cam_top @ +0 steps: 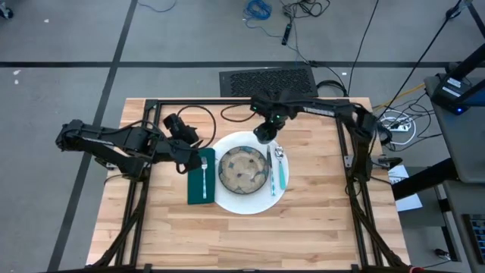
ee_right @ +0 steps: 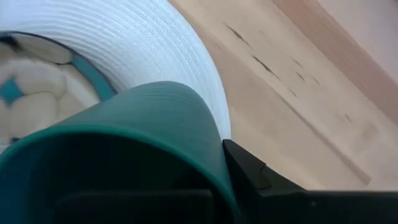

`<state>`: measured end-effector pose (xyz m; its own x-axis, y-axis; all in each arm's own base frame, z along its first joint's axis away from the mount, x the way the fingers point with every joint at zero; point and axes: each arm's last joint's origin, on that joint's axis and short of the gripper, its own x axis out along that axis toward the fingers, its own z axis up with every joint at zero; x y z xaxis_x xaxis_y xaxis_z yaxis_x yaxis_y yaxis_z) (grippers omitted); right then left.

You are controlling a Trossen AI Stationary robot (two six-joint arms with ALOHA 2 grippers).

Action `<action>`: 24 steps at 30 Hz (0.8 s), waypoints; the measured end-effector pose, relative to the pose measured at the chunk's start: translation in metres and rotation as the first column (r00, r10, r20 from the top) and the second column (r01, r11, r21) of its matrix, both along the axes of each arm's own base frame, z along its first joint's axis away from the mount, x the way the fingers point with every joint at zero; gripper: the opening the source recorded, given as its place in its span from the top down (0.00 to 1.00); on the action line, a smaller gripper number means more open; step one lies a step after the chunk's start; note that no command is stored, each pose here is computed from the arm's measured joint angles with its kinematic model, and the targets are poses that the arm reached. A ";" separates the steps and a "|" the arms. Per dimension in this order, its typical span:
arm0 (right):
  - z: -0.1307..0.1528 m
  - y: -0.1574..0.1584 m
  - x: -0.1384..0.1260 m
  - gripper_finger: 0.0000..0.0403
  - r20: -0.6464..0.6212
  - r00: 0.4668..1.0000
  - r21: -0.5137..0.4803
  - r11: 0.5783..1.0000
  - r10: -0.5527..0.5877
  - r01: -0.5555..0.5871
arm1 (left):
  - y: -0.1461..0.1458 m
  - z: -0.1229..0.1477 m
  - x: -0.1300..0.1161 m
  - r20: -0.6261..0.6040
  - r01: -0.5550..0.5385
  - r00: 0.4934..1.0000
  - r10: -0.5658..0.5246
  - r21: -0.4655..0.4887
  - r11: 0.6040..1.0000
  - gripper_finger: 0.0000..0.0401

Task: Set table place
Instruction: Put the green cup on the top right side of the brown plate

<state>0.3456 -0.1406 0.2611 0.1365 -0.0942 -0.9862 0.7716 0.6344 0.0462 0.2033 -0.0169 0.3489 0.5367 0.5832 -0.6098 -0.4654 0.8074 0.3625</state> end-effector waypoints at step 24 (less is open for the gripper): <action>-0.062 -0.029 0.025 1.00 -0.069 0.990 -0.007 0.992 0.125 -0.126 | 0.001 0.000 0.000 0.001 -0.012 1.000 0.012 0.022 1.000 0.50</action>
